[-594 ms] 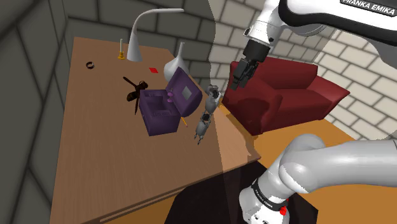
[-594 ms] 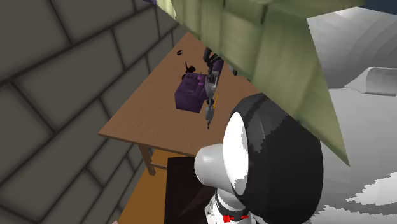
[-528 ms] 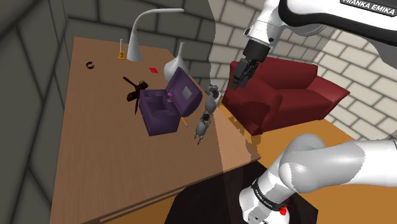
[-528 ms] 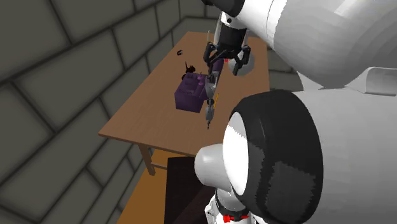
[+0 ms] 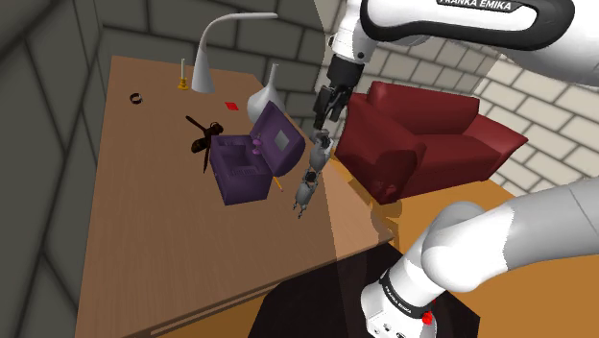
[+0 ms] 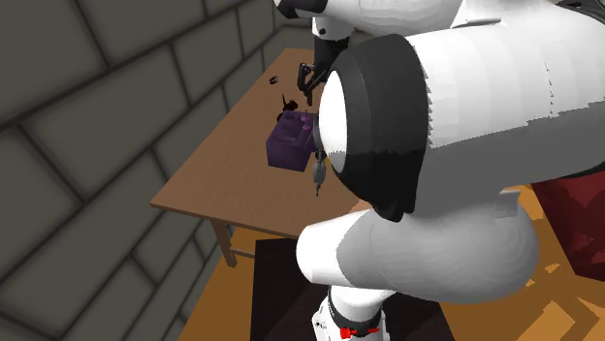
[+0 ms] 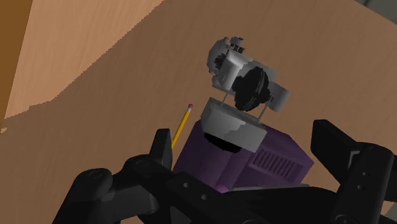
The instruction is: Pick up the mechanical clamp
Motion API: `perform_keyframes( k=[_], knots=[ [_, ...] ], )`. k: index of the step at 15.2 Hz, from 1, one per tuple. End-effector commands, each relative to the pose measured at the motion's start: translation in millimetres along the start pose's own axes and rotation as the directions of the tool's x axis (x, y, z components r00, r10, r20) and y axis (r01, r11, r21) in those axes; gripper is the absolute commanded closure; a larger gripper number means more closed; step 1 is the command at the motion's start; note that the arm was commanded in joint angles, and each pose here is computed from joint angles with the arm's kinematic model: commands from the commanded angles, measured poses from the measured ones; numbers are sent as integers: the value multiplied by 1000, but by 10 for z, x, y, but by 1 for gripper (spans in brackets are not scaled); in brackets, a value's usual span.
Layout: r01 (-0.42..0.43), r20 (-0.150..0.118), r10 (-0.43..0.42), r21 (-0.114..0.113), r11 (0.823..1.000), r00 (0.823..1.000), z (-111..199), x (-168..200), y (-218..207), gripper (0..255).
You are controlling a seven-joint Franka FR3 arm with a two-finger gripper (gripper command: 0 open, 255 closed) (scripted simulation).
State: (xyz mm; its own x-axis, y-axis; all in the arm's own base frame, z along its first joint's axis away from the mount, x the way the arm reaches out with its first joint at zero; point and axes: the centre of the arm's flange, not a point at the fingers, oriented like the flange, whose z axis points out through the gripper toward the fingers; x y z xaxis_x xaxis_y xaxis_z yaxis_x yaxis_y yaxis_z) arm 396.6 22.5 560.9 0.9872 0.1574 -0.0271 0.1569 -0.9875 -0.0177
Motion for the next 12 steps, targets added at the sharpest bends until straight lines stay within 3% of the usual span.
perform_keyframes(
  k=[1, 9, 10, 12],
  knots=[
    [10, 1, -10, -17, 1000, 1000, 81, 134, -28, 0],
    [10, 1, -10, -17, 1000, 1000, 428, 143, -22, 0],
    [10, 1, -10, -17, 1000, 1000, 428, 140, -26, 255],
    [10, 1, -10, -17, 1000, 1000, 430, 141, -26, 255]
  ],
)
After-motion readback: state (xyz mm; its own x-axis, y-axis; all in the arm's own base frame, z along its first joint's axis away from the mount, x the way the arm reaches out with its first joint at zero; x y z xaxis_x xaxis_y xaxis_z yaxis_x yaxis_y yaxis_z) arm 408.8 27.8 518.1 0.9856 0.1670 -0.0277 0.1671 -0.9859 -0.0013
